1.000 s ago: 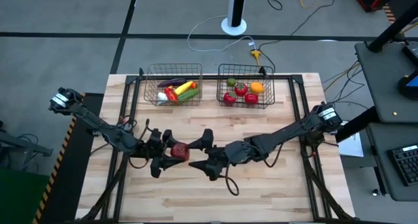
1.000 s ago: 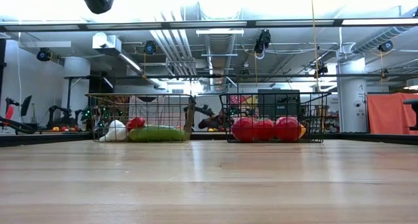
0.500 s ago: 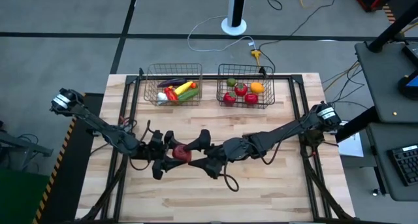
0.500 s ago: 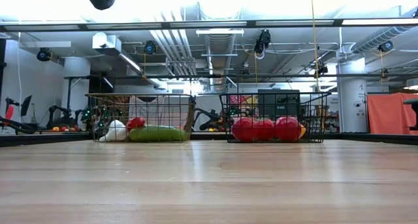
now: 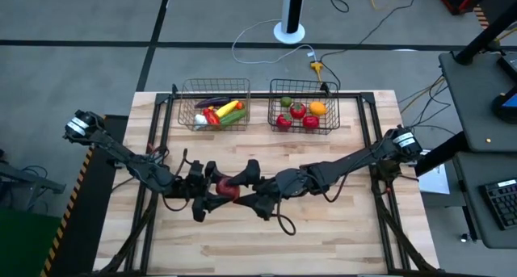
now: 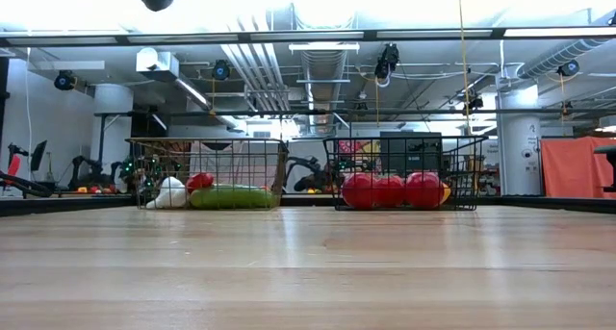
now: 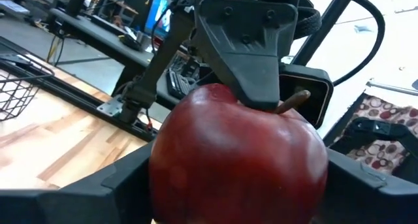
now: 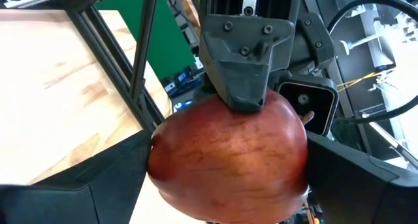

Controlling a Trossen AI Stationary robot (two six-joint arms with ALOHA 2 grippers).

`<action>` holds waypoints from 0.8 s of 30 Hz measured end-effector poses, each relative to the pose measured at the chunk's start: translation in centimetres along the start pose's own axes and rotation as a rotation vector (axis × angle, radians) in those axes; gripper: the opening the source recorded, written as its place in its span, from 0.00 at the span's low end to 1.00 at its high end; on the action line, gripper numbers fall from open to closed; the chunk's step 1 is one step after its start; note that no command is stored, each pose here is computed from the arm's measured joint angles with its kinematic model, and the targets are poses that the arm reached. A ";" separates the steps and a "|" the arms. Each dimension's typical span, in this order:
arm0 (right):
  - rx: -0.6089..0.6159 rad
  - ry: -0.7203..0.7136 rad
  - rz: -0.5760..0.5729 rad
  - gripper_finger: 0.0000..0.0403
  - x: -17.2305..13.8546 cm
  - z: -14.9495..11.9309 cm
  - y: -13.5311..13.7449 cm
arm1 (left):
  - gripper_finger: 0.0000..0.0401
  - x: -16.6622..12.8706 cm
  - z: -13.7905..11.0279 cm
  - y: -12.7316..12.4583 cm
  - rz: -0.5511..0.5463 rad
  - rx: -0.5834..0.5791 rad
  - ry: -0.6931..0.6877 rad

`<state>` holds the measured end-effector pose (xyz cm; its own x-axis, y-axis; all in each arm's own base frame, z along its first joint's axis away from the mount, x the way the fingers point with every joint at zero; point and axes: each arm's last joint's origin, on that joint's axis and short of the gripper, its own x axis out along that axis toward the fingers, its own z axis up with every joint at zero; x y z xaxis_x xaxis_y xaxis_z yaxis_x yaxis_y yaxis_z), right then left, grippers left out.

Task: Sort produce into baskets
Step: Put the red apple into the right wire basket

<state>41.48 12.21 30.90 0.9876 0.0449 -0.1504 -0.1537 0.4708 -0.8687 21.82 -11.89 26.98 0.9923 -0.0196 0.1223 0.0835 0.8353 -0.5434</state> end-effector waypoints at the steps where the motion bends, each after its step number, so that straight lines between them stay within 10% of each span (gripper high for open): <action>1: 0.000 0.001 -0.001 0.88 0.0 0.0 0.0 | 0.75 0.0 0.0 0.0 0.003 -0.001 -0.003; 24: -0.015 0.075 -0.043 0.77 -0.4 -0.3 -0.8 | 0.79 -0.9 1.1 0.2 0.042 0.136 0.016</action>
<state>41.20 11.54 31.49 0.9882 -0.0411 -0.1473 -0.1125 0.4573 -0.8822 20.80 -11.10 27.62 0.9961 0.0087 0.0883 0.0303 0.9022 -0.4302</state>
